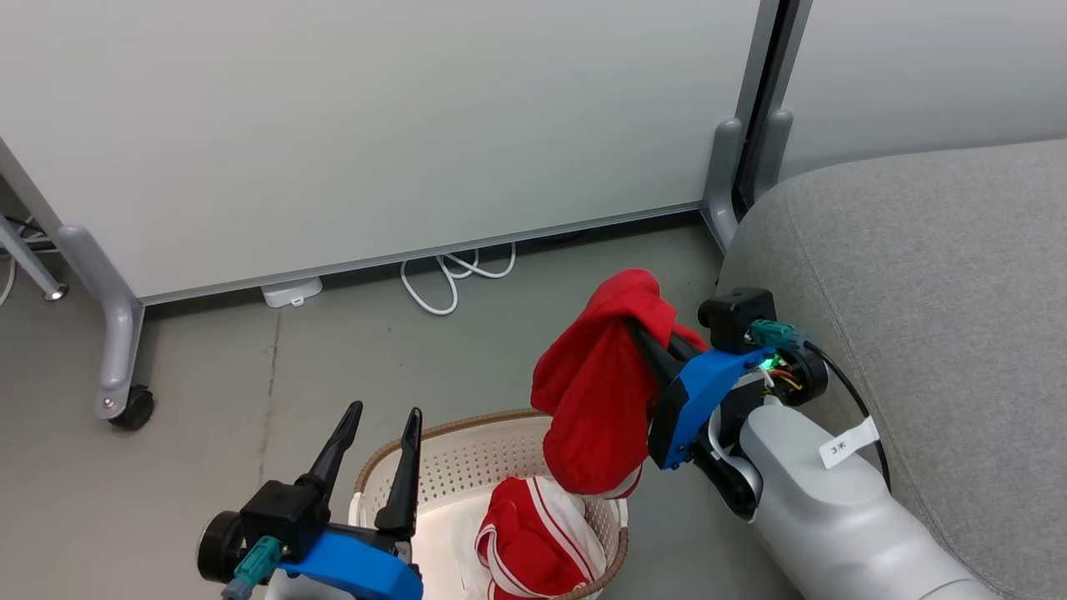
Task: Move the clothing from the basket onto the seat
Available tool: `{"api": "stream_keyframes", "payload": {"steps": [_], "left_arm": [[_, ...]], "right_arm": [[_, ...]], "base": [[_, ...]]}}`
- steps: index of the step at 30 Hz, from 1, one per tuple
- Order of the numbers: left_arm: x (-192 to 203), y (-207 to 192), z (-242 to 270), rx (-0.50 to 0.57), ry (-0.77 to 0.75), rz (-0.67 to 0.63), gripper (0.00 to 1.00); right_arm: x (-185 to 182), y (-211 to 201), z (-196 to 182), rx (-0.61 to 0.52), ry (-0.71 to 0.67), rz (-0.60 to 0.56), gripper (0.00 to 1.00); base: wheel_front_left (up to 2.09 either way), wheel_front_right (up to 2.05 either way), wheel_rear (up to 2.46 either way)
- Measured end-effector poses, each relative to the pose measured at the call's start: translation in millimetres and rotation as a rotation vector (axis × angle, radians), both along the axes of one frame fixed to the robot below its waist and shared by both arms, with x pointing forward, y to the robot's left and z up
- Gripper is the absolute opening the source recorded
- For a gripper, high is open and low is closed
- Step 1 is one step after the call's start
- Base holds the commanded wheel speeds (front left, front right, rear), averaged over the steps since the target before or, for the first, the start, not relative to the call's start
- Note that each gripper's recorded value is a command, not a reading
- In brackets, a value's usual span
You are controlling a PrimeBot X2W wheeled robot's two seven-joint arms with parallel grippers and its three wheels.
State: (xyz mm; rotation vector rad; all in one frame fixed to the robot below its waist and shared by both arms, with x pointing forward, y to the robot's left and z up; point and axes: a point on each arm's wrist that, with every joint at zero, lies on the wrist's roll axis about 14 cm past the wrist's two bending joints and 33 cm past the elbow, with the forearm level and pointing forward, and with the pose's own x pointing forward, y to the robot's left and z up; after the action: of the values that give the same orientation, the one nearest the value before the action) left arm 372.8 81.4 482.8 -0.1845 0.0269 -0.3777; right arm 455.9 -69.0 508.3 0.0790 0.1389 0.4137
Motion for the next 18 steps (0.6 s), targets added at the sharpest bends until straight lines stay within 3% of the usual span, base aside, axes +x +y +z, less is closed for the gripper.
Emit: {"api": "stream_keyframes", "payload": {"steps": [18], "left_arm": [[7.9, -23.2, -4.0, -0.003, 0.010, -0.066, 1.00]], "right_arm": [[-6.1, -24.3, -0.3, 0.004, -0.012, -0.054, 0.00]], "base": [[0.00, 0.00, 0.00]]}}
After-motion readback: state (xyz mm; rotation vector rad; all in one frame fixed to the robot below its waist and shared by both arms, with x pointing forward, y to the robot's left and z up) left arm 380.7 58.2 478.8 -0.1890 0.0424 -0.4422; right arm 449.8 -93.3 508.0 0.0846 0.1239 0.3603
